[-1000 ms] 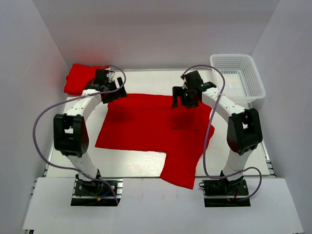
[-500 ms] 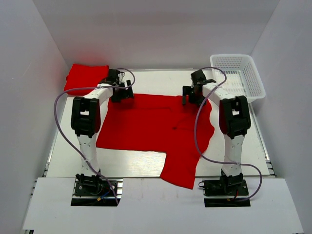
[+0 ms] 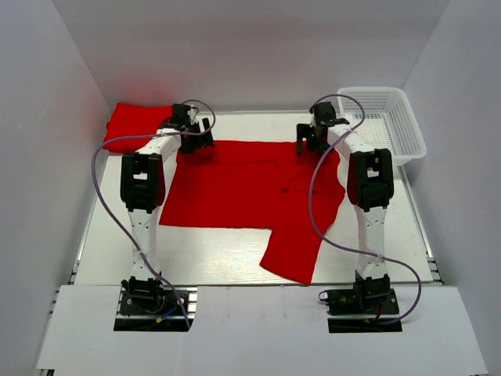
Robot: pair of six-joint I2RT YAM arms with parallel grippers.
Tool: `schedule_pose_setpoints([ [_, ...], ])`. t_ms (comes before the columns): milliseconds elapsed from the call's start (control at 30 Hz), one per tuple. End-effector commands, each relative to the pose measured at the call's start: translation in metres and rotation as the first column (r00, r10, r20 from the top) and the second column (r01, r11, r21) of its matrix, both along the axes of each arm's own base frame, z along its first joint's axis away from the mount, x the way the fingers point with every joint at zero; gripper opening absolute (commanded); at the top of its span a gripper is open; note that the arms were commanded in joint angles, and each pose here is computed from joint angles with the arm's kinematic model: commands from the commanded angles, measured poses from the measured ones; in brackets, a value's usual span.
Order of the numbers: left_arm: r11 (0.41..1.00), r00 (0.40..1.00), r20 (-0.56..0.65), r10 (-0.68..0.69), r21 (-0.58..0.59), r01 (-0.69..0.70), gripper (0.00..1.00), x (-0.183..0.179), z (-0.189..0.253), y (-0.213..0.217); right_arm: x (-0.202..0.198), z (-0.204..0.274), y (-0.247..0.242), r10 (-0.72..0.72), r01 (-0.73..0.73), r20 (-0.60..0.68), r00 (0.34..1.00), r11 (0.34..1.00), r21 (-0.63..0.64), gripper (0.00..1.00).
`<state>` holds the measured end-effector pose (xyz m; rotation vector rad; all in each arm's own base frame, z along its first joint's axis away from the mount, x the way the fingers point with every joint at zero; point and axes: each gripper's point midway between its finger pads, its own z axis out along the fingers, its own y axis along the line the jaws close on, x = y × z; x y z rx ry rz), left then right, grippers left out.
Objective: Fold and stack the t-shirts
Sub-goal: Fold the flattened tshirt in 1/3 of the way
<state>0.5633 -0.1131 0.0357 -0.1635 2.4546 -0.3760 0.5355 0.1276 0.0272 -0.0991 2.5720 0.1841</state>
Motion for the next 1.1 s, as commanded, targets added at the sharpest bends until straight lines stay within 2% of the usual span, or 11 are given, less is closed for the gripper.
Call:
schedule_pose_setpoints([
  [0, 0.997, 0.999, 0.007, -0.05, -0.055, 0.05, 1.0, 0.01, -0.001, -0.01, 0.032, 0.014, -0.002, 0.058, -0.056, 0.093, 0.994, 0.998, -0.021, 0.91],
  [133, 0.997, 0.997, 0.05, -0.067, -0.043, 0.069, 1.0, 0.016, 0.036, -0.01, 0.036, 0.065, 0.014, 0.148, -0.148, 0.17, 0.974, 0.989, -0.014, 0.91],
  [233, 0.997, 0.992, 0.108, -0.069, -0.023, 0.072, 1.0, 0.004, 0.086, -0.01, 0.011, 0.111, 0.027, 0.233, -0.239, 0.236, 0.943, 0.971, -0.003, 0.91],
  [367, 0.999, 0.995, 0.096, -0.009, 0.055, 0.004, 1.0, -0.041, 0.124, 0.009, -0.035, 0.146, 0.044, 0.356, -0.351, 0.315, 0.88, 0.934, -0.073, 0.91],
  [433, 0.997, 0.998, -0.014, 0.067, 0.051, -0.066, 1.0, -0.092, 0.13, 0.019, -0.071, 0.156, 0.051, 0.414, -0.376, 0.351, 0.84, 0.91, -0.174, 0.91],
  [467, 0.995, 0.99, -0.103, 0.094, 0.05, -0.089, 1.0, -0.11, 0.107, 0.021, -0.082, 0.158, 0.057, 0.441, -0.4, 0.358, 0.823, 0.898, -0.185, 0.91],
  [500, 0.989, 0.986, -0.089, 0.145, 0.018, -0.144, 1.0, -0.129, 0.128, 0.028, -0.103, 0.144, 0.069, 0.484, -0.432, 0.328, 0.811, 0.874, -0.223, 0.91],
  [633, 0.958, 0.95, -0.125, 0.285, 0.073, -0.277, 1.0, -0.204, 0.127, 0.055, -0.175, 0.145, 0.083, 0.565, -0.503, 0.308, 0.765, 0.824, -0.262, 0.91],
  [733, 0.919, 0.902, -0.189, 0.388, 0.157, -0.362, 1.0, -0.254, 0.095, 0.077, -0.222, 0.126, 0.082, 0.571, -0.514, 0.236, 0.786, 0.816, -0.262, 0.91],
  [967, 0.871, 0.828, -0.275, 0.49, 0.193, -0.451, 1.0, -0.29, 0.043, 0.102, -0.328, 0.085, 0.115, 0.707, -0.671, 0.073, 0.703, 0.695, -0.258, 0.91],
  [1067, 0.843, 0.78, -0.321, 0.538, 0.212, -0.494, 1.0, -0.304, 0.024, 0.112, -0.348, 0.081, 0.116, 0.704, -0.676, 0.067, 0.707, 0.7, -0.228, 0.91],
])
